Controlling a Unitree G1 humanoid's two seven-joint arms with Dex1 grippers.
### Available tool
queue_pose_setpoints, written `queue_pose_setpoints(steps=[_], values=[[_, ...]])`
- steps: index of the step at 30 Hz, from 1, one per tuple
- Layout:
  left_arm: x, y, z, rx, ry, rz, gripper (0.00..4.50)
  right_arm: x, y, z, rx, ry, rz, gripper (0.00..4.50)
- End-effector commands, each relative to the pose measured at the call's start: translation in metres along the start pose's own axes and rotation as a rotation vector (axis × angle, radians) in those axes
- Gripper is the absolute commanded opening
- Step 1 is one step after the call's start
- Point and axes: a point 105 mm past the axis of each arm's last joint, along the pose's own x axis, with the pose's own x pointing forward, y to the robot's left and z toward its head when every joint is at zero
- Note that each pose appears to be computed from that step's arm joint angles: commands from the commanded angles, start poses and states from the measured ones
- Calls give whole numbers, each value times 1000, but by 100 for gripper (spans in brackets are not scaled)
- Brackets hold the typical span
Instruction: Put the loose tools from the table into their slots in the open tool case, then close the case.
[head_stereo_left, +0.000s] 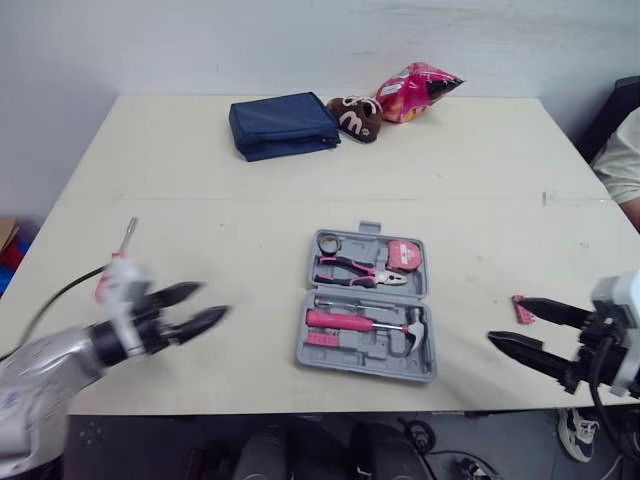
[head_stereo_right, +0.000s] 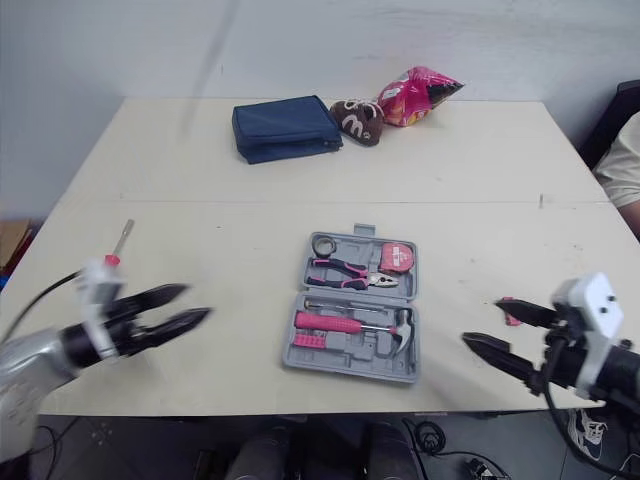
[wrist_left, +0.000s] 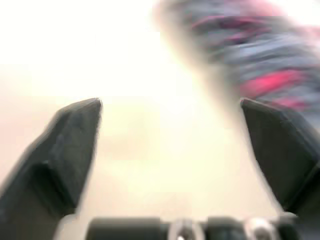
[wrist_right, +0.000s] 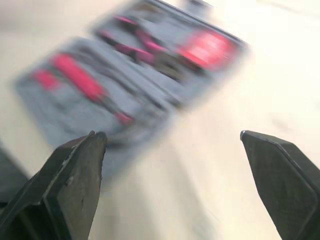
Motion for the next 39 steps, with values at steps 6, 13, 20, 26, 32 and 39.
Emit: queue_pose_setpoints(steps=[6, 13, 20, 26, 32, 39], values=[[-98, 79, 6, 85, -39, 427, 444, -49, -66, -8, -28, 26, -217, 450], [-70, 58, 28, 192, -10, 271, 444, -42, -68, -4, -42, -22, -250, 450], [1, -48, 68, 258, -18, -289, 444, -2, -50, -21, -29, -33, -261, 450], [30, -129, 105, 413, -36, -710, 444, 23, -47, -34, 35, -65, -292, 450], [49, -185, 129, 495, -133, -986, 444, 33, -55, -50, 98, -63, -408, 450], [74, -210, 138, 556, -186, -1112, 444, 45, -53, -65, 177, -54, -474, 450]])
